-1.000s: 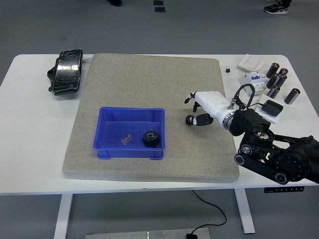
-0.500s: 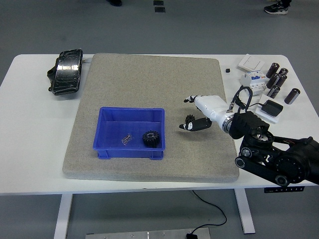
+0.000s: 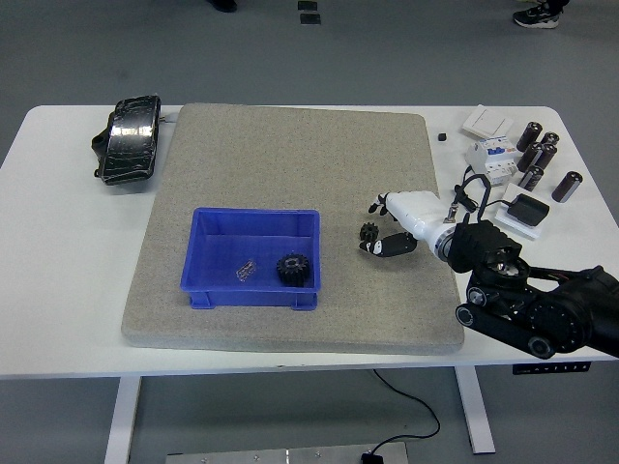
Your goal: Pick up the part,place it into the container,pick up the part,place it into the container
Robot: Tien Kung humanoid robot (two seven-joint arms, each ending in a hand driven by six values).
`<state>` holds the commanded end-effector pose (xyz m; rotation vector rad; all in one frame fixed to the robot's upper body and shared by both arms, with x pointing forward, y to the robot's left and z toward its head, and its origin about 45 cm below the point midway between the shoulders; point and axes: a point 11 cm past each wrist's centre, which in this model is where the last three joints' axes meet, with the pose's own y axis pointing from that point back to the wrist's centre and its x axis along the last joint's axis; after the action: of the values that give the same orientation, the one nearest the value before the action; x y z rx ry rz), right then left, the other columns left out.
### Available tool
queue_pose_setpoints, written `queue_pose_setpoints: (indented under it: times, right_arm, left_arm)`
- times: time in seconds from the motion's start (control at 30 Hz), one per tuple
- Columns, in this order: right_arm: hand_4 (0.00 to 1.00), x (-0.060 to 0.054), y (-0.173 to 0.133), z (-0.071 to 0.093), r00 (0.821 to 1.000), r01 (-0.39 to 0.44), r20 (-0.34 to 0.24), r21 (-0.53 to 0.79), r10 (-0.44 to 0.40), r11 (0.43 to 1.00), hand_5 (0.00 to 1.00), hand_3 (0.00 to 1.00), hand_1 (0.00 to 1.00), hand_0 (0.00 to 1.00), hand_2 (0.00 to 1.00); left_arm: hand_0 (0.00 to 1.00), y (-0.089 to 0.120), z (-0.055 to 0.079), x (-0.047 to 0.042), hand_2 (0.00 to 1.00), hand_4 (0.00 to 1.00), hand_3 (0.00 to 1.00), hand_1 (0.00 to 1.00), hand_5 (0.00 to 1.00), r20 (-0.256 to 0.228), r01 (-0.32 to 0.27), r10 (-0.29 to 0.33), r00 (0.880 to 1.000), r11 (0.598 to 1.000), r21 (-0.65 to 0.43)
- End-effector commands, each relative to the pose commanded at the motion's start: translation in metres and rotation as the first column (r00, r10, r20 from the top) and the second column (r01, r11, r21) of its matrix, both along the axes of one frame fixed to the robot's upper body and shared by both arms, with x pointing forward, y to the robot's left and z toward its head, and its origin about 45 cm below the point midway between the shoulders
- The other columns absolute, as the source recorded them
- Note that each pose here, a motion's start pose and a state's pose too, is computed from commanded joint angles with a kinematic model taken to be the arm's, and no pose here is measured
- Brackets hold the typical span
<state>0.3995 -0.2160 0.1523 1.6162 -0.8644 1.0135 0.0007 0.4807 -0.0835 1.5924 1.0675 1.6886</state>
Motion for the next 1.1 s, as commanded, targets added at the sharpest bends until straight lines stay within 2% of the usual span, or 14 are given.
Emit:
queue_pose_setpoints:
  times: [0.5,0.53,0.7,0.73,0.9,0.93,1.1]
  right_arm:
    - [0.656,-0.0044,0.0098,-0.0055,1.000,-0.015,-0.017,0.010,0.015,1.000,0.373,0.693,0.524,0.362,0.617]
    - [0.623,-0.0045,0.0098,-0.0057,1.000,-0.015,-0.016,0.010,0.015,1.000,0.364,0.690,0.520,0.351,0.577]
    - [0.623,-0.0051,0.0090,-0.0059,1.000,-0.014,-0.014,0.003,0.014,1.000,0.364,0.690,0.520,0.351,0.577]
    - [0.575,-0.0051,0.0087,-0.0058,1.000,-0.014,-0.013,0.002,0.014,1.000,0.014,0.628,0.506,0.387,0.468]
    - [0.575,-0.0055,0.0075,-0.0064,1.000,-0.011,-0.011,-0.003,0.011,1.000,0.014,0.628,0.506,0.387,0.468]
    - [0.474,-0.0056,0.0072,-0.0066,1.000,-0.011,-0.011,-0.004,0.011,1.000,0.002,0.541,0.499,0.411,0.425]
    - [0.474,-0.0057,0.0061,-0.0072,1.000,-0.007,-0.009,-0.004,0.007,1.000,0.002,0.541,0.499,0.411,0.425]
  left_arm:
    - [0.674,0.0000,-0.0001,0.0004,0.604,0.475,0.564,0.669,0.497,0.002,0.003,-0.003,1.000,1.000,0.000]
    - [0.674,0.0000,-0.0001,0.0003,0.604,0.474,0.563,0.669,0.497,0.002,0.003,-0.003,1.000,1.000,0.000]
    - [0.674,0.0008,0.0003,0.0007,0.604,0.474,0.563,0.669,0.497,0.005,0.002,-0.002,1.000,1.000,0.003]
    - [0.674,0.0009,0.0003,0.0007,0.605,0.475,0.564,0.669,0.500,0.005,0.002,-0.002,1.000,1.000,0.003]
    - [0.674,0.0013,0.0005,0.0010,0.605,0.475,0.564,0.669,0.500,0.010,0.000,0.000,1.000,1.000,0.005]
    - [0.674,0.0015,0.0005,0.0012,0.606,0.472,0.562,0.669,0.501,0.011,0.000,0.000,1.000,1.000,0.005]
    - [0.674,0.0025,0.0009,0.0014,0.606,0.472,0.562,0.669,0.501,0.017,0.000,0.000,1.000,1.000,0.008]
